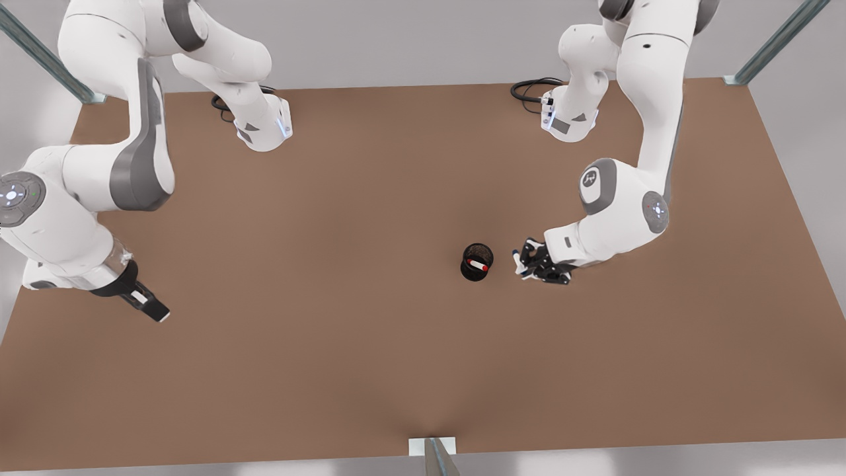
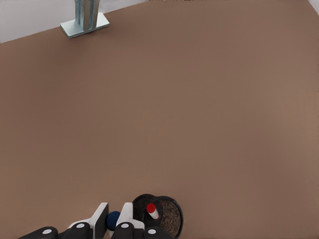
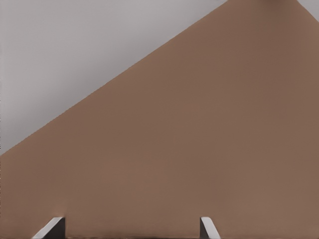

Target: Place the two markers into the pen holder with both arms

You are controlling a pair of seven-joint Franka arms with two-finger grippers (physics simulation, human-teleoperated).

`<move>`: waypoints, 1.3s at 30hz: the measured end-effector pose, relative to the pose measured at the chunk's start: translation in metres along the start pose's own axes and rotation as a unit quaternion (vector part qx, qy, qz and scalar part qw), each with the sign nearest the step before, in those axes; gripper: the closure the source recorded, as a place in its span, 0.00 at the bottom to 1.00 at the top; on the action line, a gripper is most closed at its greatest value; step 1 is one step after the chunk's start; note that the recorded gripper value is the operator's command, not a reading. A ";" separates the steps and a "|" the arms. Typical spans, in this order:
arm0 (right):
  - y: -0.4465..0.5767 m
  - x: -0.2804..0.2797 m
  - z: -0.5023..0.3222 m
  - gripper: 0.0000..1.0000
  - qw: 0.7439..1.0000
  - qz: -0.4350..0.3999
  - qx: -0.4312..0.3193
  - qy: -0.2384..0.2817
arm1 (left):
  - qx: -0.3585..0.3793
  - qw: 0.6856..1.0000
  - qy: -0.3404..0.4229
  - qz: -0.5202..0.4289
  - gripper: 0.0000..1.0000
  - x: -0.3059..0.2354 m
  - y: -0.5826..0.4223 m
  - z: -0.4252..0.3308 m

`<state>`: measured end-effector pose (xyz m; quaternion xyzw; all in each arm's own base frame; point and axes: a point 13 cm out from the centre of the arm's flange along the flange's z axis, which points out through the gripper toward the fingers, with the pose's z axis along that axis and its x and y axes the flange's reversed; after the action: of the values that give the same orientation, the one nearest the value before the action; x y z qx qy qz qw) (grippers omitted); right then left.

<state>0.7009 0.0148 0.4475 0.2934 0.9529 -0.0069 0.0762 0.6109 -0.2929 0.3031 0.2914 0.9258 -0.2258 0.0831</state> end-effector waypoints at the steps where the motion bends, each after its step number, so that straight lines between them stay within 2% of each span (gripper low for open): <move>1: 0.007 0.003 0.007 0.00 1.000 -0.021 -0.001 0.013 | 0.000 1.000 -0.002 0.002 0.79 0.001 -0.009 0.008; 7: -0.011 0.071 0.027 0.00 0.988 -0.133 0.026 0.068 | 0.007 1.000 -0.018 -0.011 0.79 0.002 -0.047 0.054; 18: 0.004 0.071 0.031 0.00 0.969 -0.245 -0.005 0.038 | -0.015 0.998 -0.030 -0.047 0.79 0.018 -0.042 0.101; 19: 0.004 0.070 0.031 0.00 0.967 -0.251 -0.006 0.036 | -0.016 0.998 -0.029 -0.049 0.76 0.021 -0.041 0.104; 20: 0.005 0.069 0.031 0.00 0.966 -0.258 -0.007 0.035 | -0.016 0.998 -0.028 -0.050 0.02 0.022 -0.042 0.107; 21: 0.005 0.068 0.031 0.00 0.964 -0.264 -0.008 0.034 | -0.014 0.998 -0.027 -0.051 0.00 0.023 -0.042 0.110; 25: 0.005 0.065 0.031 0.00 0.958 -0.283 -0.011 0.031 | -0.003 0.998 -0.039 -0.047 0.00 0.017 -0.043 0.095; 27: 0.002 0.063 0.031 0.00 0.957 -0.290 -0.011 0.030 | -0.010 0.996 -0.063 -0.056 0.00 -0.003 -0.006 0.029; 31: 0.002 0.063 0.029 0.00 0.952 -0.305 -0.012 0.029 | -0.130 0.991 -0.029 0.006 0.00 -0.042 0.051 -0.146; 34: 0.002 0.062 0.028 0.00 0.949 -0.315 -0.013 0.028 | -0.195 0.980 0.007 -0.029 0.00 -0.005 0.082 -0.248; 39: 0.000 0.061 0.027 0.00 0.945 -0.326 -0.013 0.027 | -0.215 0.970 0.093 -0.072 0.00 0.039 0.082 -0.250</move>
<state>0.6550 0.0477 0.4119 -0.0343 0.9982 -0.0110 0.0482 0.6207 -0.0966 0.4829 0.2186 0.9749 0.0010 0.0410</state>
